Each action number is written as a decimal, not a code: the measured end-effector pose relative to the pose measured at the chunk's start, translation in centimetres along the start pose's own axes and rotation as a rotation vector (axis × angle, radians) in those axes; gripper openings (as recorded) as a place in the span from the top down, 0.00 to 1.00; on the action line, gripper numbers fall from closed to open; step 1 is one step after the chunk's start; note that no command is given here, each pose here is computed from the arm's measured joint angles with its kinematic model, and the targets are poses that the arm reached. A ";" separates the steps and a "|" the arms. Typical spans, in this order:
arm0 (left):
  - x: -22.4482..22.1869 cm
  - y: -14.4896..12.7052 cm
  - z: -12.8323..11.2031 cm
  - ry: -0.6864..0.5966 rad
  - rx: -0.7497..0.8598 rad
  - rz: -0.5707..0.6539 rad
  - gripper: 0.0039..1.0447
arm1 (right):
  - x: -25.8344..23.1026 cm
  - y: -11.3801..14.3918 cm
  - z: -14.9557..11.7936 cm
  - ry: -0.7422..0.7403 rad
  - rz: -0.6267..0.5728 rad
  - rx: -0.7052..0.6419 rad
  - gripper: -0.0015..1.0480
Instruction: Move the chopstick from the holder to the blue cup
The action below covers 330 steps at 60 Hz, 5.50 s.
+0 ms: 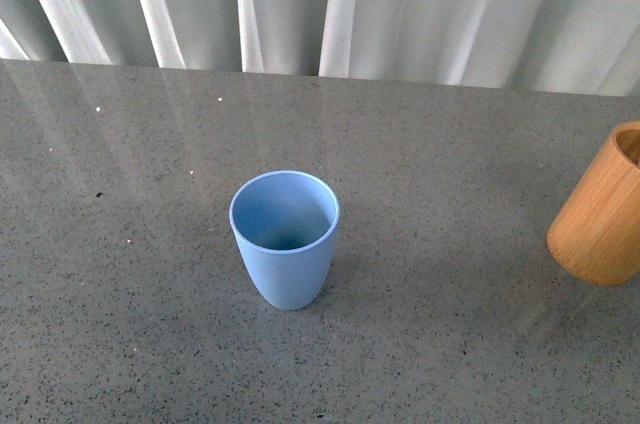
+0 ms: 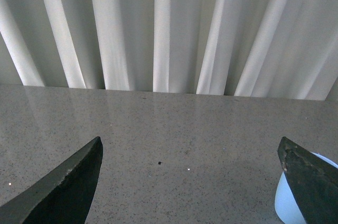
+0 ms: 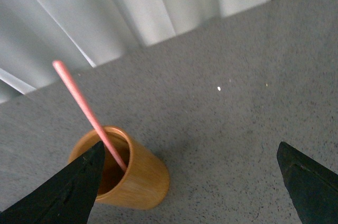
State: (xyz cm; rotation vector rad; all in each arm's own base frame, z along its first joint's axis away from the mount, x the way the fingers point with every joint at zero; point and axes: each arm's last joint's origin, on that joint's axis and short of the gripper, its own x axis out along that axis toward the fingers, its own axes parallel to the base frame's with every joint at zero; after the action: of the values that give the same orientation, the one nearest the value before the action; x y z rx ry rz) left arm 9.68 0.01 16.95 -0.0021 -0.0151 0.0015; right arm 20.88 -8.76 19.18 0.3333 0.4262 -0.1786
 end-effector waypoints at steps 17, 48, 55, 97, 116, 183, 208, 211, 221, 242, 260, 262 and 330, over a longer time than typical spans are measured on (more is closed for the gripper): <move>0.0 0.0 0.0 0.000 0.000 0.000 0.06 | 3.6 1.7 -0.9 0.130 0.081 -0.074 0.10; 0.0 0.0 0.0 0.000 0.000 0.000 0.06 | 5.8 4.9 1.8 0.156 0.268 -0.238 0.10; 0.0 0.0 0.0 0.000 0.000 0.000 0.06 | 6.4 4.6 1.5 0.179 0.265 -0.247 0.10; 0.0 0.0 0.0 0.000 0.000 0.000 0.06 | 11.5 4.7 1.4 0.229 0.269 -0.311 0.10; 0.0 0.0 0.0 0.000 0.000 0.000 0.06 | 13.3 4.9 1.7 0.222 0.258 -0.348 0.10; 0.0 0.0 0.0 0.000 0.000 0.000 0.06 | 14.8 6.7 2.2 0.139 0.290 -0.405 0.99; 0.0 0.0 0.0 0.000 0.000 0.000 0.06 | 13.5 9.1 1.9 0.073 0.349 -0.414 0.99; 0.0 0.0 0.0 0.000 0.000 0.000 0.06 | 13.2 9.6 2.0 0.063 0.359 -0.416 0.99; 0.0 0.0 0.0 0.000 0.000 0.000 0.06 | 12.4 10.2 2.7 0.035 0.353 -0.424 0.99; 0.0 0.0 0.0 0.000 0.000 0.000 0.06 | 9.4 10.7 4.9 -0.019 0.343 -0.429 0.99; 0.0 0.0 0.0 0.000 0.000 0.000 0.06 | 5.2 11.4 7.4 -0.087 0.348 -0.450 0.99; 0.0 0.0 0.0 0.000 0.000 0.000 0.06 | 4.6 11.5 7.9 -0.101 0.351 -0.454 0.99; 0.0 0.0 0.0 0.000 0.000 0.000 0.06 | 4.1 30.4 4.7 -0.127 0.819 -0.444 0.99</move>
State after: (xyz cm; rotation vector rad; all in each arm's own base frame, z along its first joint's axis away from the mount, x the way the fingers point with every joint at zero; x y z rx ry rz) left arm 9.68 0.01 16.95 -0.0021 -0.0151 0.0015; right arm 33.59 17.46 29.92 0.0386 0.1691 0.6842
